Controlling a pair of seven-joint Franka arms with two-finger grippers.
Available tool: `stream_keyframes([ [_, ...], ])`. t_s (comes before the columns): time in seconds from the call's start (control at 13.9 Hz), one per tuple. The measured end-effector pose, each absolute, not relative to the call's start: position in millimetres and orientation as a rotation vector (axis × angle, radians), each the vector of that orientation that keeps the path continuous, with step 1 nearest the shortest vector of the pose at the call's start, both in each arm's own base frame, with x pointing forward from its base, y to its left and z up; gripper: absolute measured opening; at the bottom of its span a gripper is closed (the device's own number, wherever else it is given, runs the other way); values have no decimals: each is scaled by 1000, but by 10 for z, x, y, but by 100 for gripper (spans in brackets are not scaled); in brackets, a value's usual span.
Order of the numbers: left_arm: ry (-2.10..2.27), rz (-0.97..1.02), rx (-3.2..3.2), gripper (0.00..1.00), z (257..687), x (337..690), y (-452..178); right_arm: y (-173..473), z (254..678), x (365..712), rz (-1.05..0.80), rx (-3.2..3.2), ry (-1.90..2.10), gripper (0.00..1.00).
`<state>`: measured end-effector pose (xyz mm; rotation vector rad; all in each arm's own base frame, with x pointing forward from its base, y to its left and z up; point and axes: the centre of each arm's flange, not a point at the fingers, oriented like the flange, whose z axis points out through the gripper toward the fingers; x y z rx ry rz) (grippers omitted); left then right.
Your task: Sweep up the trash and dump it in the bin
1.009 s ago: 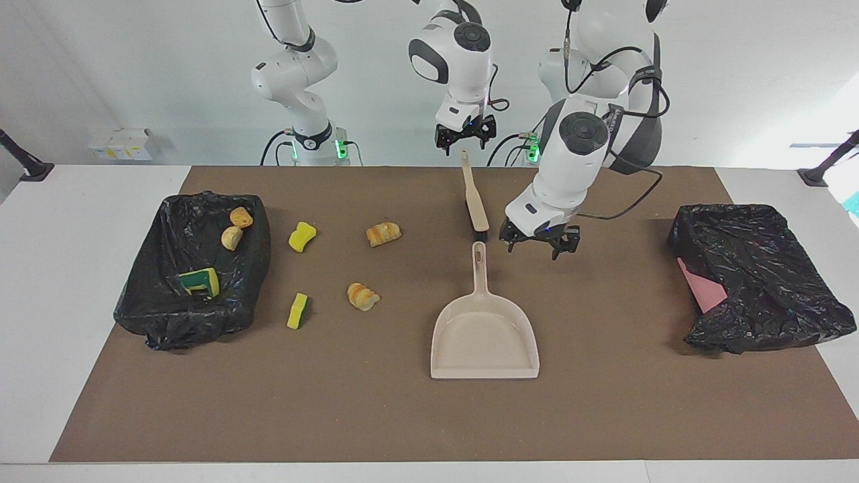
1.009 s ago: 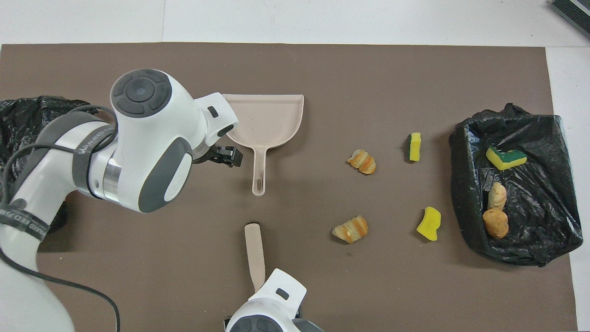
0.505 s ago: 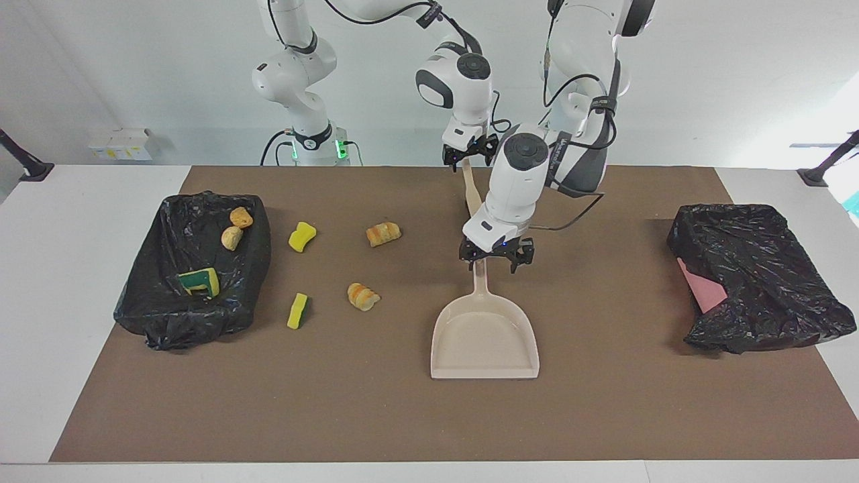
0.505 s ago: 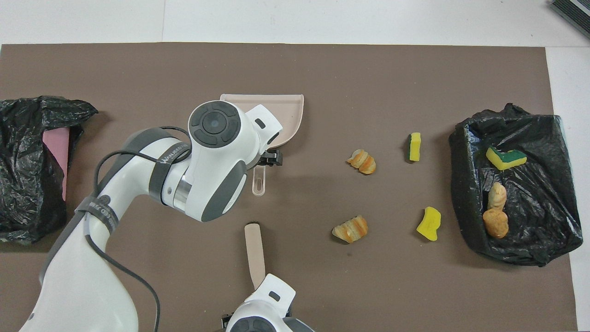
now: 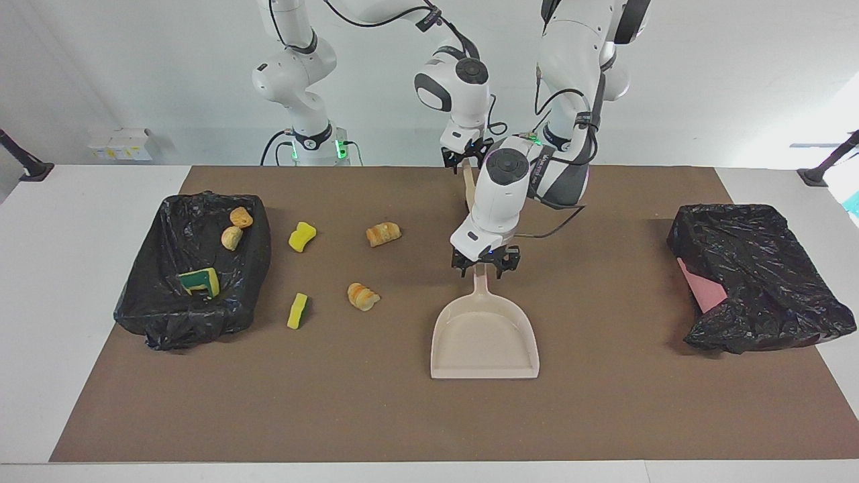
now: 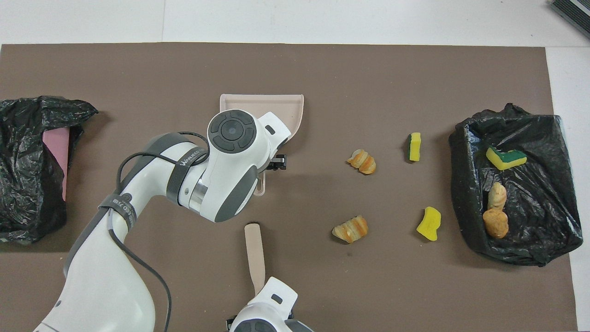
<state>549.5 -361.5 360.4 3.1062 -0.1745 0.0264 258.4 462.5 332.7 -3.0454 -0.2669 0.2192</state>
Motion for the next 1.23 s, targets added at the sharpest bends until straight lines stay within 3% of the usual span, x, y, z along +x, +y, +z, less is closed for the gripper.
stream_keyframes([
  [0.14,-175,22,3108,45,3591,5488,-3614,4626,3328,2580,219,-3045,-268,54],
  [0.22,-176,21,3108,32,3585,5485,-3614,4630,3327,2571,219,-3045,-271,43],
  [0.29,-176,21,3108,31,3585,5487,-3611,4635,3324,2554,222,-3047,-274,29],
  [0.36,-173,22,3108,31,3590,5494,-3601,4645,3323,2531,223,-3048,-276,26],
  [0.72,-261,38,3108,31,3901,5648,-3253,4608,3434,2548,224,-3063,-175,26],
  [1.23,-784,-68,3031,31,4674,5768,-2108,3459,4667,3005,174,-3203,71,26],
])
